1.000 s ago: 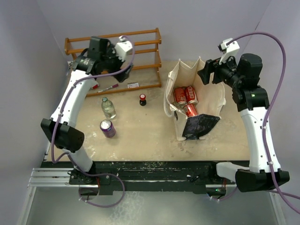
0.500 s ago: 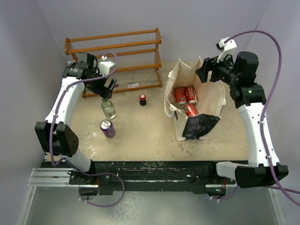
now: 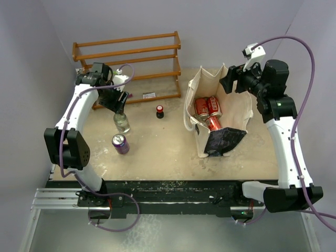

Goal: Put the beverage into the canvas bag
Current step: Pick up the drink from the center of the board.

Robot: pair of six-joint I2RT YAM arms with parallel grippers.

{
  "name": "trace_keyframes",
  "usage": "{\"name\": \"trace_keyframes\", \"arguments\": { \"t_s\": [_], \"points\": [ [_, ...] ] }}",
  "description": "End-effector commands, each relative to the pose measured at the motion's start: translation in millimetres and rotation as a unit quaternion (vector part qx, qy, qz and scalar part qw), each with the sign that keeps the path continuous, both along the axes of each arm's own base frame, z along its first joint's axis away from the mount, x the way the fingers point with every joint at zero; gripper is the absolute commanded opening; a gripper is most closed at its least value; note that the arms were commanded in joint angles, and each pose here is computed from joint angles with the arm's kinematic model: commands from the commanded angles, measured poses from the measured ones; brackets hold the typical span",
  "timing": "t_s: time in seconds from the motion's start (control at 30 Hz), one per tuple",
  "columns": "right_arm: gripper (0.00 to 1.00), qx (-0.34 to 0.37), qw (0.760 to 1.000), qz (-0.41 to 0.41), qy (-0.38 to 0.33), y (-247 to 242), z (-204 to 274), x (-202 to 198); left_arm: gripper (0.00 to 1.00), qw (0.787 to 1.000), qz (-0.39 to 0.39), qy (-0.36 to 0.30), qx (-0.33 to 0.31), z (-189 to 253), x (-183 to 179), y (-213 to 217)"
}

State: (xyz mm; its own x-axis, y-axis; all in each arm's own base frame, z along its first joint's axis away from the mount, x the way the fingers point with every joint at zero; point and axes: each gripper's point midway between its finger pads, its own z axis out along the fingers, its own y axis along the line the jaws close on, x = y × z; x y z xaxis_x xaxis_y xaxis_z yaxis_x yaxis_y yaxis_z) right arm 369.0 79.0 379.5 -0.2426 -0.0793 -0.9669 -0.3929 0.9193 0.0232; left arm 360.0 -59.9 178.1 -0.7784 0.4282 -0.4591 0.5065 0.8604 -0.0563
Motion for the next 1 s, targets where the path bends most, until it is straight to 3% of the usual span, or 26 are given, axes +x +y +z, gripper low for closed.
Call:
{"name": "trace_keyframes", "arguments": {
  "t_s": [0.0, 0.3, 0.43, 0.57, 0.77, 0.97],
  "points": [
    [0.75, 0.002, 0.999, -0.009, -0.037, -2.4, 20.2, -6.4, 0.62, 1.0, 0.004, 0.027, -0.016, -10.8, -1.9, -3.8],
    [0.75, -0.002, 0.999, -0.015, -0.037, -5.9, 17.9, -9.2, 0.42, 0.999, 0.003, 0.034, -0.014, -15.4, -0.7, -3.6],
    [0.75, -0.002, 0.999, -0.017, -0.034, -7.2, 15.0, -8.6, 0.17, 0.999, -0.009, 0.023, -0.02, -7.8, -0.3, -6.0],
    [0.75, -0.001, 0.999, -0.017, -0.032, -7.4, 12.5, -7.8, 0.02, 0.999, -0.032, -0.009, -0.033, 11.8, 5.9, -12.1],
    [0.75, -0.003, 0.999, -0.024, -0.028, -11.7, 9.3, -7.1, 0.0, 0.989, -0.08, -0.111, -0.051, 72.9, 28.7, -26.8],
    [0.75, -0.006, 0.999, -0.034, -0.022, -19.4, 3.1, -8.1, 0.0, 0.961, -0.145, -0.222, -0.071, 144.5, 40.6, -71.1]
  ]
}}
